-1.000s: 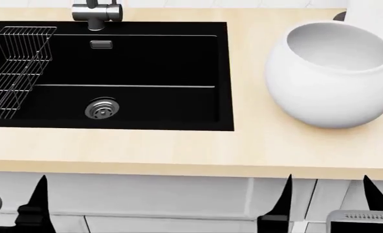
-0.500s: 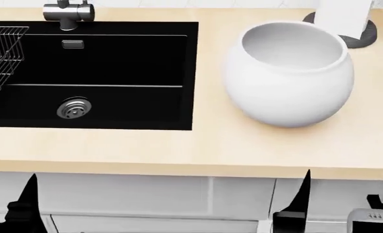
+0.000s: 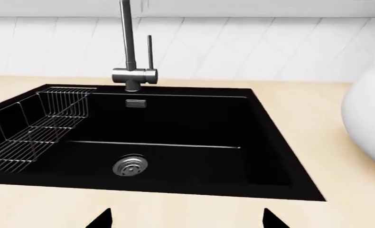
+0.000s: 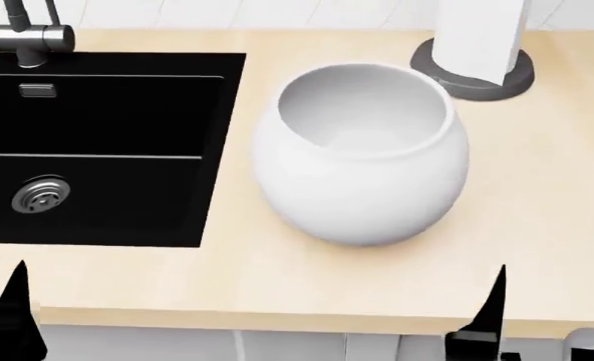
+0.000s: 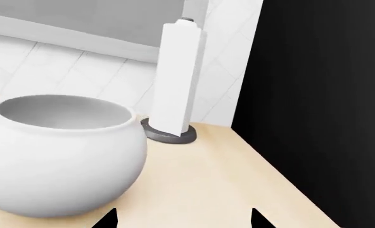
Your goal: There is a mixed pile of frozen fruits and vegetables on the counter. Locate all the frozen vegetables and place the items in a bowl on the counter. Take all the frozen fruits and defrost them in a running sink.
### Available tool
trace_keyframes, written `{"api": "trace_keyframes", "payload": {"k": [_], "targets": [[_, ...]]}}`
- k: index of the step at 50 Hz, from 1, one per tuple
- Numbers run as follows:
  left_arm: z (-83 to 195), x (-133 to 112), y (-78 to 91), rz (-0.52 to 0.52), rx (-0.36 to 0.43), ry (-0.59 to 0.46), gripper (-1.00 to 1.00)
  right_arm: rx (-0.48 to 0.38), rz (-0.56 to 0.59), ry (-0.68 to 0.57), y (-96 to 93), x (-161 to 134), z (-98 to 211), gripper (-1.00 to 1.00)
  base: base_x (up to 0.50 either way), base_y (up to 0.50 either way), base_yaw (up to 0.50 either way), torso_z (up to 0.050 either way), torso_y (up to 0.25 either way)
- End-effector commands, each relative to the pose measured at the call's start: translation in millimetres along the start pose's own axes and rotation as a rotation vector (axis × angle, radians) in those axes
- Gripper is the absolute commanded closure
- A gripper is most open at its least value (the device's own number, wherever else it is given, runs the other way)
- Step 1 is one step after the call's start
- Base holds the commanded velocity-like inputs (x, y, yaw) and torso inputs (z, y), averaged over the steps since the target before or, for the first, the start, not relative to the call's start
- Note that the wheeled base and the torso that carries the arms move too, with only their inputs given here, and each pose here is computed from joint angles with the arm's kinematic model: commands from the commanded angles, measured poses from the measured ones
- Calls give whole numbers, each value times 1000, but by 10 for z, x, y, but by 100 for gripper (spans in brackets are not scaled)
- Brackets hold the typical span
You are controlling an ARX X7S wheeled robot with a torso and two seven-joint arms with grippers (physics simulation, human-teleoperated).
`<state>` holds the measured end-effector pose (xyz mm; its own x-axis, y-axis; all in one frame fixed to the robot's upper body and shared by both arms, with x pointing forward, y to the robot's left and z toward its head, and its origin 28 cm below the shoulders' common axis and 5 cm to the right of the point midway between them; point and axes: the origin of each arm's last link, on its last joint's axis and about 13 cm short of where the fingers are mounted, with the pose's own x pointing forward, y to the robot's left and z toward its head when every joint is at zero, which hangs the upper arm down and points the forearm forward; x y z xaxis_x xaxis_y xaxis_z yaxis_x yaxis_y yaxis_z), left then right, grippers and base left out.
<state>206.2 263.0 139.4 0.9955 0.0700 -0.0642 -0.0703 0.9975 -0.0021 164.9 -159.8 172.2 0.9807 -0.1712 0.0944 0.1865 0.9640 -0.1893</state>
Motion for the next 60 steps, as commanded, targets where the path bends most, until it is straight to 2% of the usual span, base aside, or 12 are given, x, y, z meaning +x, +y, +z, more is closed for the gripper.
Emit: {"api": "trace_keyframes", "payload": {"k": [1,10,12,27,28,29,30,33,46,47,55,60], "targets": [[27,21,79,37,-11,-24,-100,2,-9,-8,-45,7,11,-100,414,-348,0,0,0],[59,24,137,56,2,-24,-100,1,-6,-11,-56,7,15,-100,459,-282,0,0,0],[59,22,130,34,-25,-10,-100,0,-7,-11,-59,-9,19,-100,490,-244,0,0,0],[86,-1,177,56,22,-22,-100,-13,1,-11,-50,-2,11,-100,489,-237,0,0,1],[89,-2,189,68,35,-27,-100,-14,2,-12,-50,-4,13,-100,492,-172,0,0,0],[87,-6,192,97,95,-41,-100,-14,4,-13,-49,-5,15,-100,488,-152,0,0,0],[94,-18,175,47,26,-23,-100,-14,10,-12,-45,-6,13,-100,492,-148,0,0,0],[98,-22,185,65,61,-30,-100,-15,10,-14,-45,-6,18,-100,491,-151,0,0,0],[127,-34,203,63,52,-26,-100,-6,1,-8,-59,-7,10,-100,473,-150,0,0,1],[138,-48,218,62,37,-22,-100,31,-17,-3,-59,9,14,-100,250,-8,0,0,0],[167,-39,301,87,22,-20,-100,96,63,35,-62,328,170,-100,0,0,0,0,1],[192,-46,316,96,19,-24,-100,189,218,143,-24,635,319,-100,0,0,0,0,0]]}}
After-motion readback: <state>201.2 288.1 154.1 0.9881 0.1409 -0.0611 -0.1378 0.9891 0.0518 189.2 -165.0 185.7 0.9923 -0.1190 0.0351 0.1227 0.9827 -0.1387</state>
